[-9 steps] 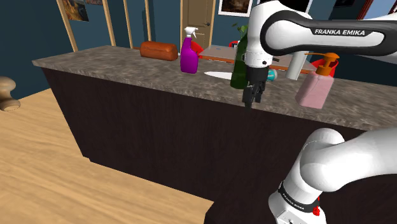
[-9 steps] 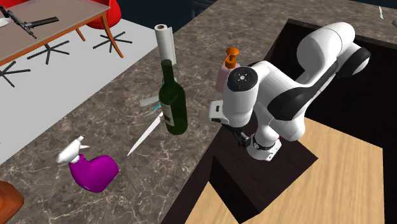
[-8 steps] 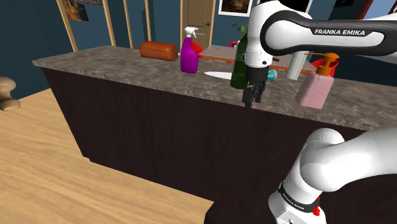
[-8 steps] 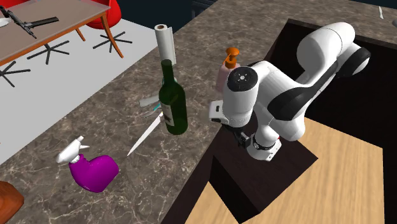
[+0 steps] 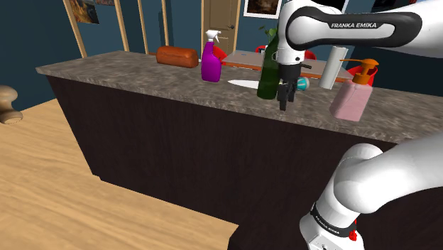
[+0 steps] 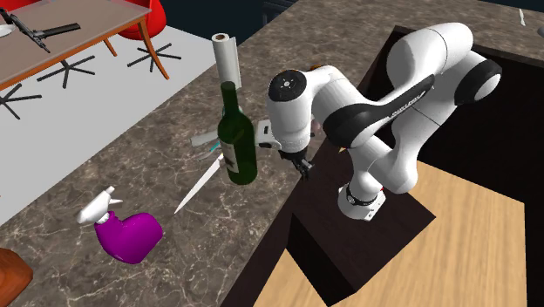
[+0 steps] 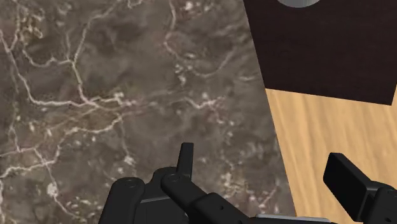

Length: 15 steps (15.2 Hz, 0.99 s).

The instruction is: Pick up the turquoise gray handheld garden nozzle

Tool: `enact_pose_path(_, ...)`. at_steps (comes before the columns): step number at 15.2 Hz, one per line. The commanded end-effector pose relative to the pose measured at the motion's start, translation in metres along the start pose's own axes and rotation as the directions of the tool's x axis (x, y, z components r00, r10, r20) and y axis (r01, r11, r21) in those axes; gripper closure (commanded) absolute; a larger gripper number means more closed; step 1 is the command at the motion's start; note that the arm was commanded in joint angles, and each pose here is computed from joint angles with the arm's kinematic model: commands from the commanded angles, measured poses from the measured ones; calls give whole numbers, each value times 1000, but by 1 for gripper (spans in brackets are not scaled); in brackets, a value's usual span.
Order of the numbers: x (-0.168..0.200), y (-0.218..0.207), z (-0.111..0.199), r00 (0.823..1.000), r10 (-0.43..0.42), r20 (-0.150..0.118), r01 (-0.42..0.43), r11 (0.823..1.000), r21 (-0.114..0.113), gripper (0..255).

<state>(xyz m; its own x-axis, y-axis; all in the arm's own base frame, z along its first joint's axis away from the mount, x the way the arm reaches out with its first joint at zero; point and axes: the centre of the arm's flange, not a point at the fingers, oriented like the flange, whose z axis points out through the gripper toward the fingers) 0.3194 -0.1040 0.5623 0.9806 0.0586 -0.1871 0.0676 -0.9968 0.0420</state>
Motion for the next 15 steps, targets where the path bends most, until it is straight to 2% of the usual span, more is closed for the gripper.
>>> enact_pose_path(1,7,27,-3,1000,-21,13,21,1000,-6,0)
enact_pose_path(15,71,195,-32,982,-157,104,161,986,-35,0)
